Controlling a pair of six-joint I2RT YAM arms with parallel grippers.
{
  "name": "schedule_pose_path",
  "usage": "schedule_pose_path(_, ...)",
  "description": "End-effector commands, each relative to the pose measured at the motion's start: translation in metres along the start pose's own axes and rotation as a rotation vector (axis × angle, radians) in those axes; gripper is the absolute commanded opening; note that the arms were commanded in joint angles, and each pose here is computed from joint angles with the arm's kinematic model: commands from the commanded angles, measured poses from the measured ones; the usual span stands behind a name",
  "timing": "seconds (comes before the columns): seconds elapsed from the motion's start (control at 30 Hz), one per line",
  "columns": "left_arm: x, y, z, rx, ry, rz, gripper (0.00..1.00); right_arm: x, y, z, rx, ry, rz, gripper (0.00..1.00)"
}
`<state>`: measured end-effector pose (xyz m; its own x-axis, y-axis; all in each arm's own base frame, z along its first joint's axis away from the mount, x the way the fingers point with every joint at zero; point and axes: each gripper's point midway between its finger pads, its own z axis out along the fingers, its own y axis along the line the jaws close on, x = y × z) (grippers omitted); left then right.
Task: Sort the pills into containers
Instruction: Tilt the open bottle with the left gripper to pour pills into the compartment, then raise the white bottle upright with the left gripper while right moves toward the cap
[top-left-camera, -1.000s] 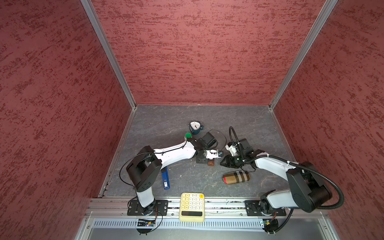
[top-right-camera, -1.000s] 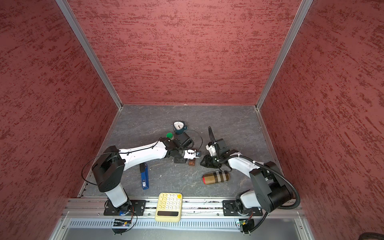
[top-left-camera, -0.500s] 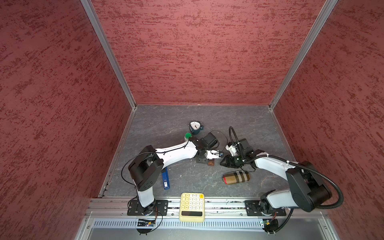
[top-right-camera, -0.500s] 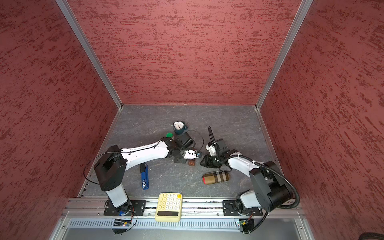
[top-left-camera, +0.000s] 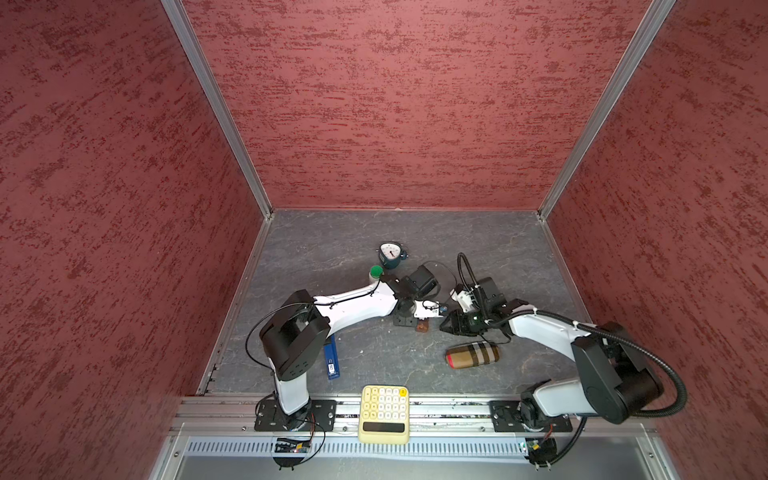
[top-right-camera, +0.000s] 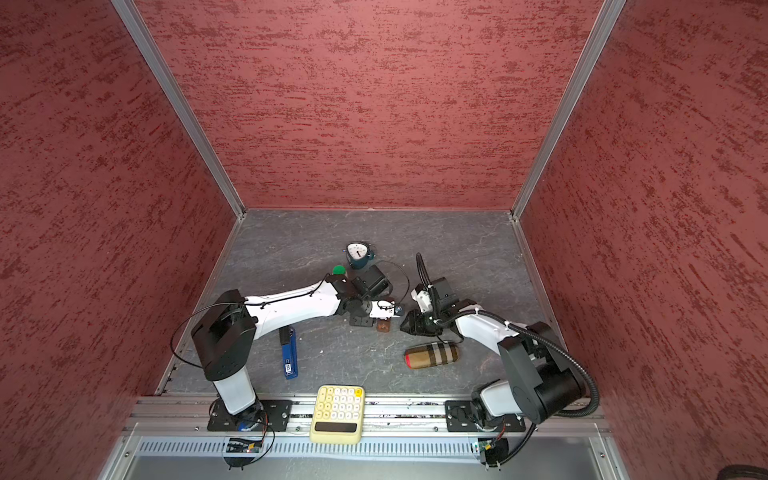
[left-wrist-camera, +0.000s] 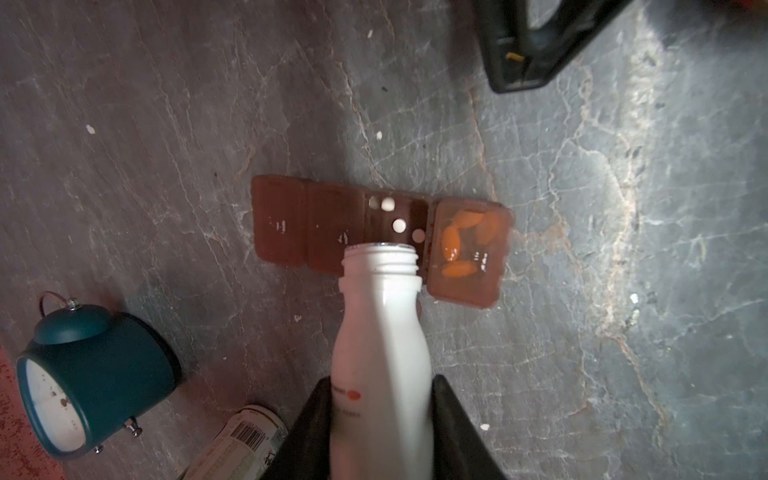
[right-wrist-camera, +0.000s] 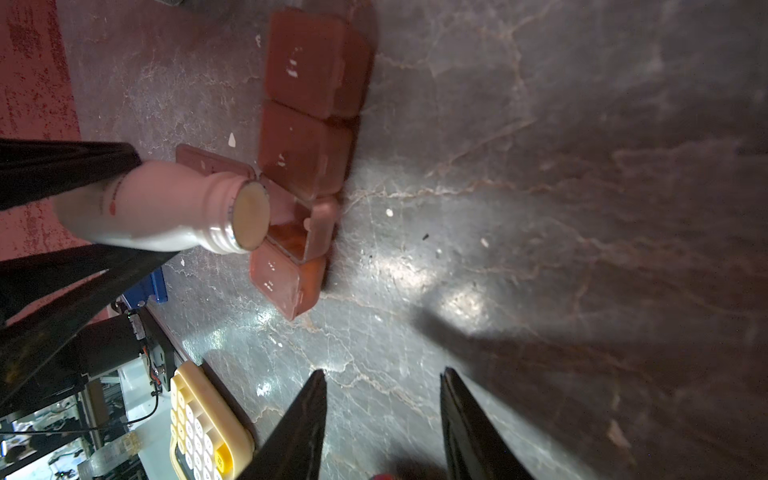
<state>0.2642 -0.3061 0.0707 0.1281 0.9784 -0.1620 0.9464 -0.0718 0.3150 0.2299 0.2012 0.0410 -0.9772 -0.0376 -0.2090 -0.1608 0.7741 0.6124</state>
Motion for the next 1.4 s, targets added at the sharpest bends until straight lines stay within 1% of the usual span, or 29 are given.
schedule_pose_path(0.0,-0.004,0.003,-0.003,-0.011,-0.015,0.003,0.00,0.001,0.002,0.003,-0.016,0.002,-0.021,0.46)
schedule_pose_path(0.57,-0.001,0.004,-0.015,-0.044,-0.069,-0.033,0.00,-0.002,0.006,0.000,-0.016,-0.004,-0.017,0.46)
schedule_pose_path(1.07,-0.004,0.009,-0.032,-0.086,-0.190,-0.097,0.00,-0.013,0.022,-0.017,-0.038,-0.049,-0.020,0.47)
schedule_pose_path(1.27,-0.005,0.014,-0.044,-0.134,-0.268,-0.135,0.00,-0.021,0.034,-0.031,-0.045,-0.084,-0.021,0.48)
schedule_pose_path(1.37,-0.007,0.016,-0.052,-0.164,-0.328,-0.163,0.00,-0.027,0.040,-0.040,-0.043,-0.114,-0.019,0.48)
